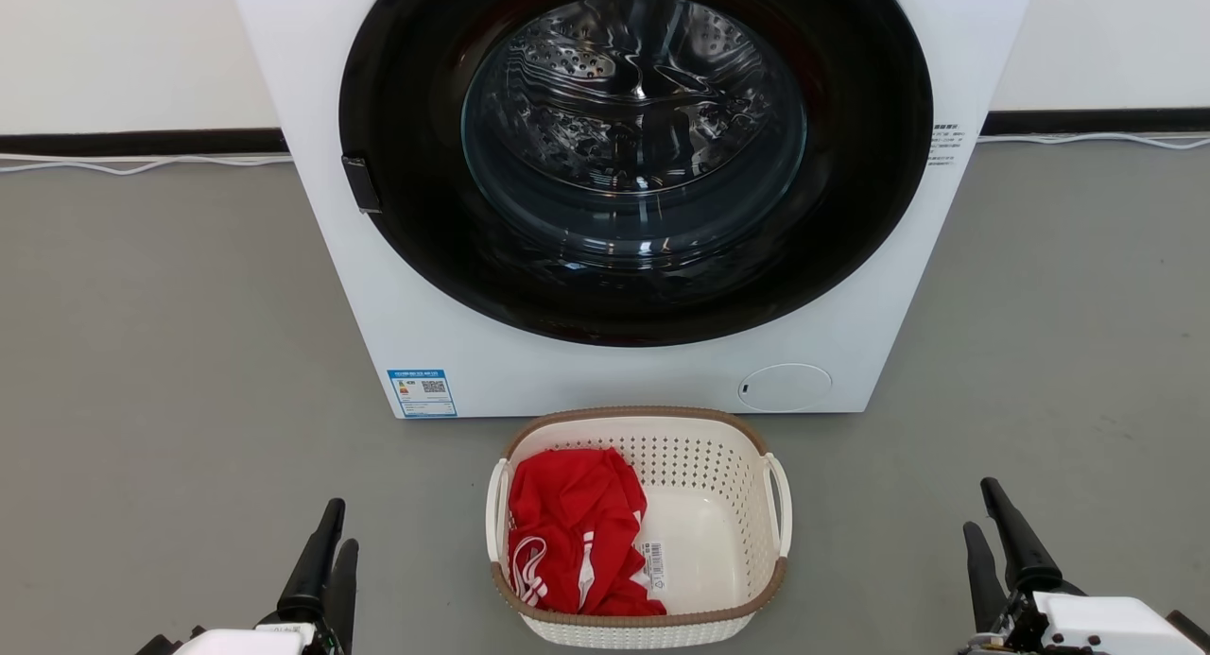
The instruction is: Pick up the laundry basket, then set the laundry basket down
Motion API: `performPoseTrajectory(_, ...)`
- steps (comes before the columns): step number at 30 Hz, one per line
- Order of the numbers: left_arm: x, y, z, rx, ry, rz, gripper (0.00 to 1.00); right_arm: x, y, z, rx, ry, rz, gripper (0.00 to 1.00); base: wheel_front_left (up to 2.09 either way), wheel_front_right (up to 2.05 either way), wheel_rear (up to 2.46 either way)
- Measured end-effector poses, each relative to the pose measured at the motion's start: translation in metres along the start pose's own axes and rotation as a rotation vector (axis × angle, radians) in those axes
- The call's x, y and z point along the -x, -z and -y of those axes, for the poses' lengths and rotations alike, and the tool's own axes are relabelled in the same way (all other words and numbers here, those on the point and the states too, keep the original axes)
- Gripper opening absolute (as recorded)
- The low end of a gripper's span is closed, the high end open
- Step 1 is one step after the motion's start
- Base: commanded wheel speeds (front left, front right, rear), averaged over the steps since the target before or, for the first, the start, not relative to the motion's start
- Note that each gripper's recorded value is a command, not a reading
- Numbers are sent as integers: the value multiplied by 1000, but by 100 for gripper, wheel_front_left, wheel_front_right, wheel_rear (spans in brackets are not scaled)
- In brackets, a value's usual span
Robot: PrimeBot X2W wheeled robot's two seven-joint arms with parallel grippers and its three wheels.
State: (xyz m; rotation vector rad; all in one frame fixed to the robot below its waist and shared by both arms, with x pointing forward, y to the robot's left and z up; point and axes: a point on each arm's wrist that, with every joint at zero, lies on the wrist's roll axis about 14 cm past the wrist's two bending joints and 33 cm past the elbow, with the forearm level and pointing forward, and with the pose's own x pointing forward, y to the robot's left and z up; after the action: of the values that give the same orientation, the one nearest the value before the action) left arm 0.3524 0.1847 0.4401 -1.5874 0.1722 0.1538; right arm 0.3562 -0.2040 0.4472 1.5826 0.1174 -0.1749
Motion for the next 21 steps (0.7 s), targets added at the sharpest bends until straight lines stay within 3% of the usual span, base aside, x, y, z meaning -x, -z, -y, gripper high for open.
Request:
performPoseTrajectory(8, -1, 1, 1, -21, 3, 9, 100, -1, -1, -5, 50, -13, 16, 100, 0, 0, 0)
performPoseTrajectory(21, -1, 6, 4, -159, 3, 7, 100, -1, 2, -13, 268, -32, 16, 100, 0, 0, 0)
